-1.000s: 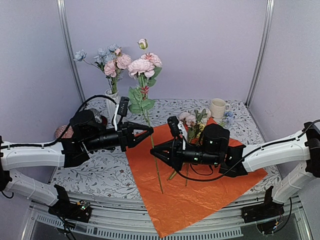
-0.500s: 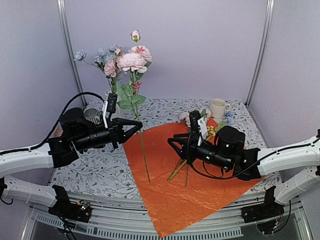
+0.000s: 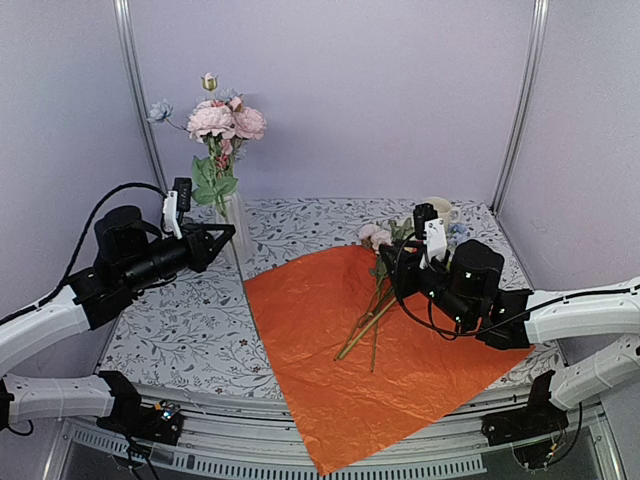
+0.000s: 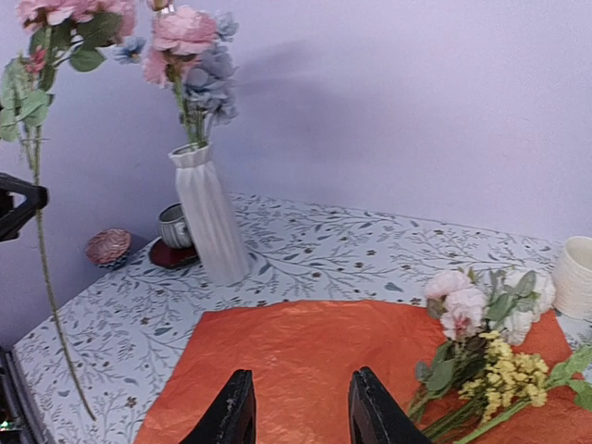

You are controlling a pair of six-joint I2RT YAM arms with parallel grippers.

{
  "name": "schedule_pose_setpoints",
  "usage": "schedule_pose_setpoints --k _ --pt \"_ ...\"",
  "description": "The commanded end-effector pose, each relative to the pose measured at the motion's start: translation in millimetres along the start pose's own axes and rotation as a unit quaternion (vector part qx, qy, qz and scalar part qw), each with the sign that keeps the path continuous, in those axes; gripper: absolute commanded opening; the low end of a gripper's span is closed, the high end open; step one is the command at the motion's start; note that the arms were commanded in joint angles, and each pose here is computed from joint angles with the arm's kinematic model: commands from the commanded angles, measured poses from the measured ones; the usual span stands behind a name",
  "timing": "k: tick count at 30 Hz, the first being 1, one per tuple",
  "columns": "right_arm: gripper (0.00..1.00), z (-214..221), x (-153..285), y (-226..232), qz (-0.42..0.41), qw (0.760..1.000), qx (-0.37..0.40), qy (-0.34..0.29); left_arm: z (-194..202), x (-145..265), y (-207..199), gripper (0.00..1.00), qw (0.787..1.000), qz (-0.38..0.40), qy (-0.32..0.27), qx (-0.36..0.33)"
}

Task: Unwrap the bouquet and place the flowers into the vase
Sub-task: Place the fake flower in the vase.

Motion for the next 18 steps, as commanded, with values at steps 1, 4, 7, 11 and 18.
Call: schedule_pose_setpoints --k 1,4,7,11,18 --pt "0.38 3 -8 -34 0.034 0.999 -0.009 0.001 -5 11 14 0.00 0.999 -0.052 -0.002 -0.011" --pt "0.39 5 -11 -45 0.057 0.998 -0.001 -0.013 -8 16 18 0.00 0.997 -0.074 -0.007 -0.022" --pt "0.39 14 -12 -54 0.087 0.996 0.024 -0.021 -10 19 21 0.00 0.995 -0.095 -0.014 -0.033" --pt "0.40 34 -6 -68 0.106 0.994 0.028 -0.027 -14 22 25 0.00 0.991 -0.125 -0.025 -0.048" --pt "0.42 37 -6 -69 0.104 0.994 0.027 -0.026 -28 24 34 0.00 0.982 -0.166 -0.051 -0.067"
Point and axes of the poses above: each gripper's point midway between its finger pads, its own x axis back along the fingers, its own y axis along the line the jaws close on, z = x × y, the point moved 9 cm from there along x, back along the fingers, and after that the axes turned 10 degrees about -x, right-handed, at the moved point
